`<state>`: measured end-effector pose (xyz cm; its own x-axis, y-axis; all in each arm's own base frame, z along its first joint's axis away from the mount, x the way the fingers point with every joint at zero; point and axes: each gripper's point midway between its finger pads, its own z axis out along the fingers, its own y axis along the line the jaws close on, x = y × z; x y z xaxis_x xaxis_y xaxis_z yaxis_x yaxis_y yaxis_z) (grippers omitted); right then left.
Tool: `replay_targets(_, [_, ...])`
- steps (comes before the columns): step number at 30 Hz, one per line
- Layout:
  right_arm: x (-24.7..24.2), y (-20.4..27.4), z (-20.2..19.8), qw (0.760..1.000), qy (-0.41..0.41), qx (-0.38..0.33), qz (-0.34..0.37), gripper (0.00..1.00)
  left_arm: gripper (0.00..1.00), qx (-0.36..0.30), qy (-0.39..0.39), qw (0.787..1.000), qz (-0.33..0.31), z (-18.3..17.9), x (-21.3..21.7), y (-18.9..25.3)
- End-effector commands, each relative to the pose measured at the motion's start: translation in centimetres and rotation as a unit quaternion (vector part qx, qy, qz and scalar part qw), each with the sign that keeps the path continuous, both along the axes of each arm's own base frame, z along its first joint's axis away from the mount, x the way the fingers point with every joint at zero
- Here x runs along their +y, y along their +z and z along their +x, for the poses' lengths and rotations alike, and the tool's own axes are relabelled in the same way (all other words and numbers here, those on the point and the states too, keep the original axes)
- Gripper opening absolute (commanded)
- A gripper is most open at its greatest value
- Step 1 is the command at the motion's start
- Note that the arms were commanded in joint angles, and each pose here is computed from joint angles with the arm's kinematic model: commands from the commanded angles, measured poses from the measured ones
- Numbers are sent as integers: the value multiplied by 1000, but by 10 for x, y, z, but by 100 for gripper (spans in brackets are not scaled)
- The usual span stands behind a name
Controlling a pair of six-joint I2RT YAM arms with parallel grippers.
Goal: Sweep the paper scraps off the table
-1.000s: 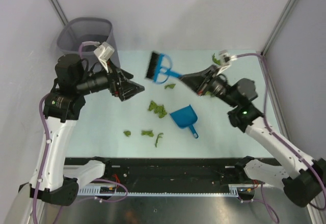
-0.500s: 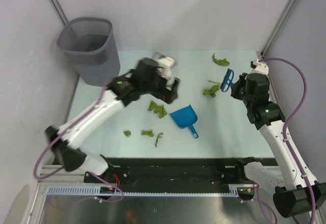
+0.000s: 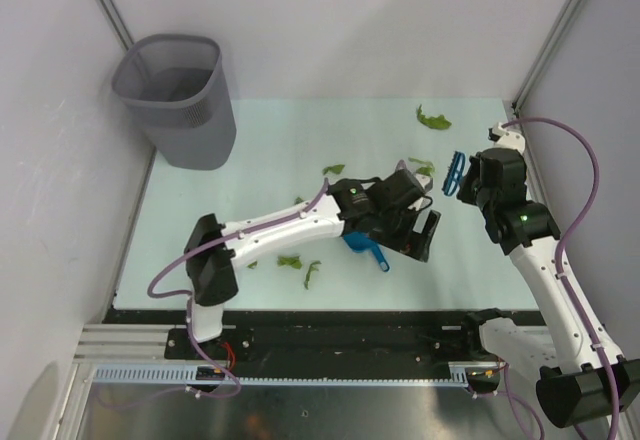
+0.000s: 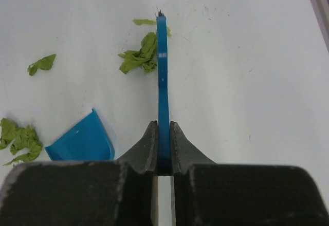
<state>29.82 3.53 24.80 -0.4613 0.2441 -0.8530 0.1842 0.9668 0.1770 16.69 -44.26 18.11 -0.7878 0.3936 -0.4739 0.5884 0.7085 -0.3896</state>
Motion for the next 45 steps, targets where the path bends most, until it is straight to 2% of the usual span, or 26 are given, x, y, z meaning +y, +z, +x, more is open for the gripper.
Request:
replay_targets(1, [-2, 16, -2, 1000, 6, -22, -3, 0, 100, 85, 113, 990, 27, 0, -13, -28])
replay_targets(4, [-1, 17, -5, 1000, 10, -25, -1, 0, 100, 120, 124, 983, 64, -8, -9, -65])
replay_targets(7, [0, 19, -10, 999, 17, -33, 0, 0, 100, 134, 129, 979, 84, -12, -7, -83])
replay_targets(13, [4, 15, -14, 999, 33, -34, 4, 0, 100, 73, 152, 982, 89, 10, 0, -77])
replay_targets(18, [6, 12, -13, 999, 36, -34, 4, 0, 100, 110, 164, 973, 120, 11, 5, -112])
replay_targets(19, [6, 12, -13, 999, 38, -33, 5, 0, 100, 107, 165, 972, 131, 16, 5, -123])
replay_targets(24, [11, 10, -14, 998, 58, -33, 4, 0, 100, 67, 174, 975, 117, 41, -11, -114])
replay_targets(28, [15, 14, -17, 996, 72, -44, 6, 0, 99, 76, 197, 965, 157, 42, 9, -144])
replay_targets(33, [16, 17, -19, 995, 81, -55, 5, 0, 93, 69, 207, 959, 182, 47, 20, -162])
replay_targets(35, [17, 20, -20, 995, 85, -61, 5, 0, 89, 69, 205, 959, 184, 46, 19, -164])
replay_targets(38, [19, 23, -21, 993, 92, -69, 7, 0, 71, 66, 201, 959, 191, 46, 21, -169])
replay_targets(39, [19, 24, -21, 993, 93, -72, 7, 0, 62, 67, 199, 958, 196, 44, 23, -171])
replay_targets(45, [22, 30, -24, 991, 102, -82, 14, 0, 34, 43, 171, 967, 185, 43, 18, -157])
